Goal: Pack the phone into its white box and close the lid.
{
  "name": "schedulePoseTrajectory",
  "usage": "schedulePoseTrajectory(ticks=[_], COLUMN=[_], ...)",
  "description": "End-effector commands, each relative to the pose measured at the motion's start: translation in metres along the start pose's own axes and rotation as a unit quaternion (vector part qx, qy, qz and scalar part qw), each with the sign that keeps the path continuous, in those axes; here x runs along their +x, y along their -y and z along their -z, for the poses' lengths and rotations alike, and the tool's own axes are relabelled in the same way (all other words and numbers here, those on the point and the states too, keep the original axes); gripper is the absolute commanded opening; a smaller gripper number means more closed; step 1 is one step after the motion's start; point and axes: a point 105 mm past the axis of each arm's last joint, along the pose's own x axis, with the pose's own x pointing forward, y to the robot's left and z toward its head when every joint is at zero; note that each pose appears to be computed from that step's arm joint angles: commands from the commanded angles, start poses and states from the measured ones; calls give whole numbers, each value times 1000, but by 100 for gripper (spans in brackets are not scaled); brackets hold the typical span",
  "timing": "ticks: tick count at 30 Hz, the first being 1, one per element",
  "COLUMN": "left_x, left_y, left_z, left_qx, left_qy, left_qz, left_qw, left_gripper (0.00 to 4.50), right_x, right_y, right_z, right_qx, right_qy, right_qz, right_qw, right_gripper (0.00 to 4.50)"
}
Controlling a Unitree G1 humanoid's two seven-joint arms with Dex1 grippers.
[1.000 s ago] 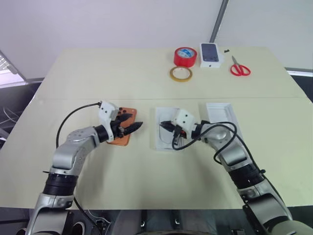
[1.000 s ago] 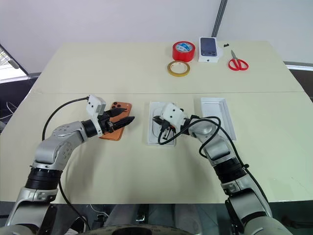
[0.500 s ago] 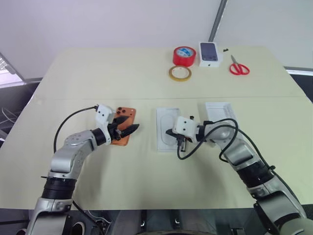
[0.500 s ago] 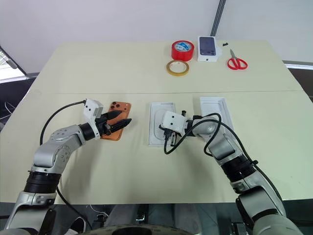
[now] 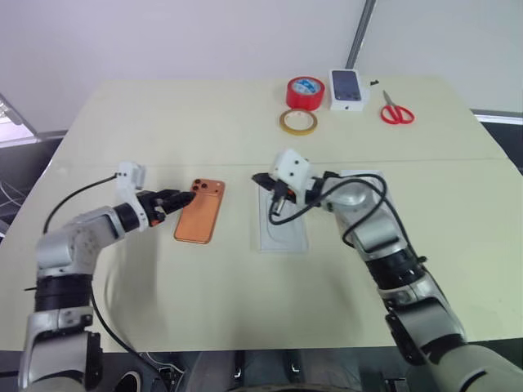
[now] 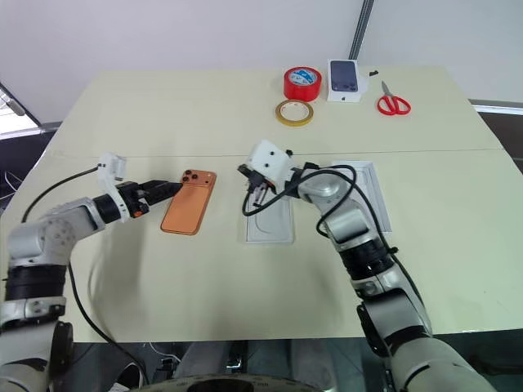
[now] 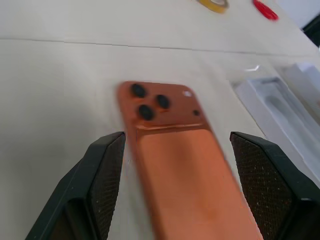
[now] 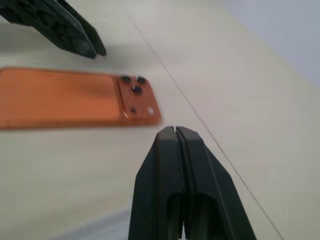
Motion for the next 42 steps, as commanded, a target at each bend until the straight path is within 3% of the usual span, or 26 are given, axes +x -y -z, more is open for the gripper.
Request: schedulePoseTrajectory(ticks=[1,7,11,17,24,34,42], left_x=[-8,-3,-1,7,24,40,26], left_y=[-5,-1,6,5,23,41,29], left_z=[-5,12,32,49,63,44,32], left_qx=[-33,-75,-85,-89,-123,-153,-172], left_qy=[-11,-77,-128,-160,-188,-166,-139], left_qz=[21,51,72,69,103,135,125], left_qw=[999,993,985,981,969,965,967], left_gripper=[353,353,353,353,353,353,353], right_x=[25,49,58,61,61,57,56], right_y=[-20,-46,-45,-46,-47,-43,-39], right_z=[-6,13,19,21,25,30,31], right_qx=[-38,-33,-46,-56,-66,-63,-64], right_qy=[-17,-93,-115,-120,-125,-129,-128], right_qz=[-52,-141,-147,-153,-151,-147,-137], right_qw=[998,985,981,979,979,979,980], right_gripper=[5,5,5,5,5,5,5])
